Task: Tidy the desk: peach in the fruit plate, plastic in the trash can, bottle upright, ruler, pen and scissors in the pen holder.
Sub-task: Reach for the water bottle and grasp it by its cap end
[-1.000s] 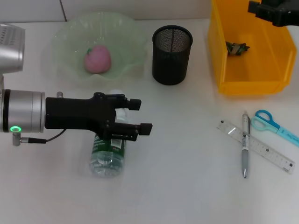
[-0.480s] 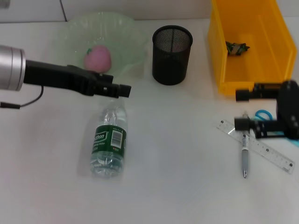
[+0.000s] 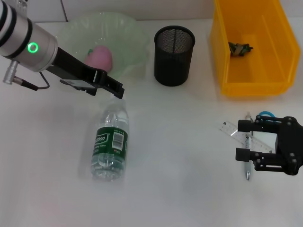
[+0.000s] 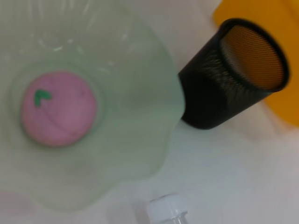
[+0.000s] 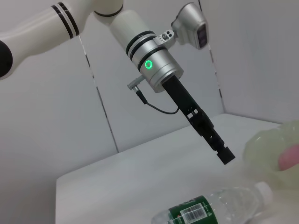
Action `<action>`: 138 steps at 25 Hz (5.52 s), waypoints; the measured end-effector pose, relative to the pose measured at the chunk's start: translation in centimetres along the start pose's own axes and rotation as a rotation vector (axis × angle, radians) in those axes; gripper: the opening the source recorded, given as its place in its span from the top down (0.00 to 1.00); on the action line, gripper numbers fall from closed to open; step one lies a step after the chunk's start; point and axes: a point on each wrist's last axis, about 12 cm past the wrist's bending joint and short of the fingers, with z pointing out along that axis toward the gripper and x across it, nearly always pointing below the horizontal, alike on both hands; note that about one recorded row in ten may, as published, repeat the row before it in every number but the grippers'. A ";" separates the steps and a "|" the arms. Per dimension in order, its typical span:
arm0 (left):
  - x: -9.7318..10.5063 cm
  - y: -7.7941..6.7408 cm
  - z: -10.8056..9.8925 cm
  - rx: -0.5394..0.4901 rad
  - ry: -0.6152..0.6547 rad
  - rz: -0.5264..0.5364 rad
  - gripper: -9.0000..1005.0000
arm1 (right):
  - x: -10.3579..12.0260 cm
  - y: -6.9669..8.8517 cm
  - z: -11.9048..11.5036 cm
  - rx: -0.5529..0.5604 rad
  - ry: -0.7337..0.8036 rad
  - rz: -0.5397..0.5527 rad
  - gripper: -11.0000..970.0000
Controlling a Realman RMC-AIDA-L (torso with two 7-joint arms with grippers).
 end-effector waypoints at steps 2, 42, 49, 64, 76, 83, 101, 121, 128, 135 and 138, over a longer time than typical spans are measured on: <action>-0.6 -0.2 0.6 -0.008 0.000 -0.032 0.19 | 0.4 0.1 0.1 0.007 -0.014 0.001 0.26; 0.7 0.6 6.9 -0.060 -0.047 -0.049 0.21 | 0.3 0.1 1.3 -0.023 -0.053 0.020 0.26; 0.7 0.7 6.9 -0.062 -0.049 -0.045 0.21 | 0.6 -0.3 1.1 0.026 -0.051 0.033 0.26; 0.9 0.7 6.9 -0.046 -0.060 0.017 0.54 | 0.8 -0.4 0.7 0.053 -0.066 0.045 0.26; 2.4 1.9 4.9 0.198 -0.229 0.129 0.57 | 0.7 -0.6 0.5 0.065 -0.079 0.047 0.26; 3.4 3.7 2.6 0.273 -0.319 0.118 0.79 | 0.3 -0.8 0.5 0.066 -0.087 0.054 0.26; -1.3 -4.9 1.2 0.229 -0.032 0.209 0.67 | 2.7 0.3 -1.3 0.108 -0.006 0.112 0.26; -0.9 -8.9 5.8 0.155 0.077 0.224 0.16 | 3.5 -0.2 -3.2 0.240 -0.016 0.125 0.26; 0.0 -9.1 8.0 0.138 0.072 0.241 0.18 | 3.4 -0.4 -3.1 0.245 -0.021 0.118 0.26; 0.2 -8.6 9.1 0.076 0.051 0.262 0.21 | 3.4 -0.4 -2.5 0.234 -0.030 0.109 0.26; 0.1 -8.3 9.2 0.056 0.047 0.265 0.22 | 3.4 -0.4 -2.4 0.232 -0.032 0.108 0.26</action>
